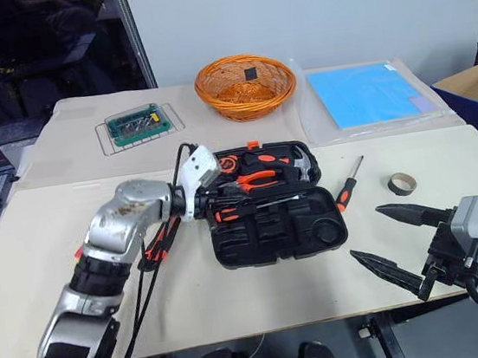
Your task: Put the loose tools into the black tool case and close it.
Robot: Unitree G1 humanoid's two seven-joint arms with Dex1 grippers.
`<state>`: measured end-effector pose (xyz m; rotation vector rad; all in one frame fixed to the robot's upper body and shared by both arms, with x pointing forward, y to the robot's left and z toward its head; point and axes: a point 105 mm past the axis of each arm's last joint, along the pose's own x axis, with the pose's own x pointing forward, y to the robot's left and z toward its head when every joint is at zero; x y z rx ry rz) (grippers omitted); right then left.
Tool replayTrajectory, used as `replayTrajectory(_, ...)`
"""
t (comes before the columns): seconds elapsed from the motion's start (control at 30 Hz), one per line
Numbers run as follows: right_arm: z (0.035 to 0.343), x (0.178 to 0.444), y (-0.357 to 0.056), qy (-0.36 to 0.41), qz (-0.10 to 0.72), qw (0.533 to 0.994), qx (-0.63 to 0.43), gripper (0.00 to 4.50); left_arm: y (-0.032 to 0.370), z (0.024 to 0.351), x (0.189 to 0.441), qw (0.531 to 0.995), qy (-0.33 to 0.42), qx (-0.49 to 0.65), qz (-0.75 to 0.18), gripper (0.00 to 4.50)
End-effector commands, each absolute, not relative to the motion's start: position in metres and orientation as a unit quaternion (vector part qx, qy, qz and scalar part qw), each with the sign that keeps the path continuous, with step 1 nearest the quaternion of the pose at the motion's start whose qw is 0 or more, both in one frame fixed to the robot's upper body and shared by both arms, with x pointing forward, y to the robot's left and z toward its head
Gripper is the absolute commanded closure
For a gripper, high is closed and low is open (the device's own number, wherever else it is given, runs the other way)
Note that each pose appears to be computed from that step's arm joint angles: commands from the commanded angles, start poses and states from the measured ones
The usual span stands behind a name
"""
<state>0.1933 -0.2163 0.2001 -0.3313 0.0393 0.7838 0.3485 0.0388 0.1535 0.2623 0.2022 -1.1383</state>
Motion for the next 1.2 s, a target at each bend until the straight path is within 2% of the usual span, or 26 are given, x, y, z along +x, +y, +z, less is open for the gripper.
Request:
replayTrajectory(0.03, 0.209, 0.193, -0.213, -0.001, 0.381, 0.907, -0.18, 0.0, 0.037, 0.153, 0.36, 0.862, 0.064, 0.124, -0.487, 4.43)
replayTrajectory(0.1, 0.209, 0.194, -0.213, -0.001, 0.381, 0.907, -0.179, 0.0, 0.035, 0.14, 0.361, 0.865, 0.08, 0.134, -0.477, 4.43)
replayTrajectory(0.27, 0.207, 0.194, -0.212, 0.008, 0.383, 0.906, -0.179, 0.0, 0.041, 0.084, 0.363, 0.849, 0.186, 0.21, -0.447, 4.43)
replayTrajectory(0.37, 0.208, 0.195, -0.21, 0.01, 0.385, 0.905, -0.178, 0.0, 0.034, 0.078, 0.355, 0.833, 0.191, 0.221, -0.47, 4.43)
replayTrajectory(0.57, 0.206, 0.202, -0.212, 0.019, 0.357, 0.918, -0.17, 0.0, 0.04, 0.091, 0.352, 0.837, 0.16, 0.213, -0.477, 4.43)
replayTrajectory(0.63, 0.208, 0.208, -0.219, 0.015, 0.321, 0.929, -0.182, 0.0, 0.036, 0.11, 0.35, 0.849, 0.109, 0.185, -0.482, 4.43)
replayTrajectory(0.7, 0.208, 0.217, -0.223, 0.02, 0.284, 0.941, -0.181, 0.0, 0.038, 0.15, 0.349, 0.864, 0.031, 0.114, -0.489, 4.43)
replayTrajectory(0.8, 0.2, 0.221, -0.241, 0.065, 0.217, 0.956, -0.187, 0.0, 0.036, 0.182, 0.328, 0.846, -0.007, 0.043, -0.531, 4.43)
replayTrajectory(0.87, 0.187, 0.23, -0.258, 0.126, 0.154, 0.958, -0.208, 0.0, 0.037, 0.193, 0.31, 0.822, -0.013, 0.027, -0.569, 3.91)
replayTrajectory(0.9, 0.181, 0.234, -0.263, 0.151, 0.137, 0.959, -0.195, 0.0, 0.036, 0.195, 0.303, 0.812, -0.014, 0.029, -0.583, 3.81)
replayTrajectory(1.07, 0.167, 0.277, -0.27, 0.215, 0.075, 0.971, -0.079, 0.0, 0.039, 0.208, 0.282, 0.783, -0.011, 0.029, -0.621, 1.93)
replayTrajectory(1.17, 0.168, 0.31, -0.262, 0.221, 0.049, 0.974, 0.0, 0.0, 0.044, 0.209, 0.274, 0.768, -0.01, 0.035, -0.64, 0.81)
replayTrajectory(1.2, 0.167, 0.321, -0.256, 0.226, 0.047, 0.973, 0.023, 0.0, 0.048, 0.208, 0.273, 0.764, -0.01, 0.039, -0.644, 0.81)
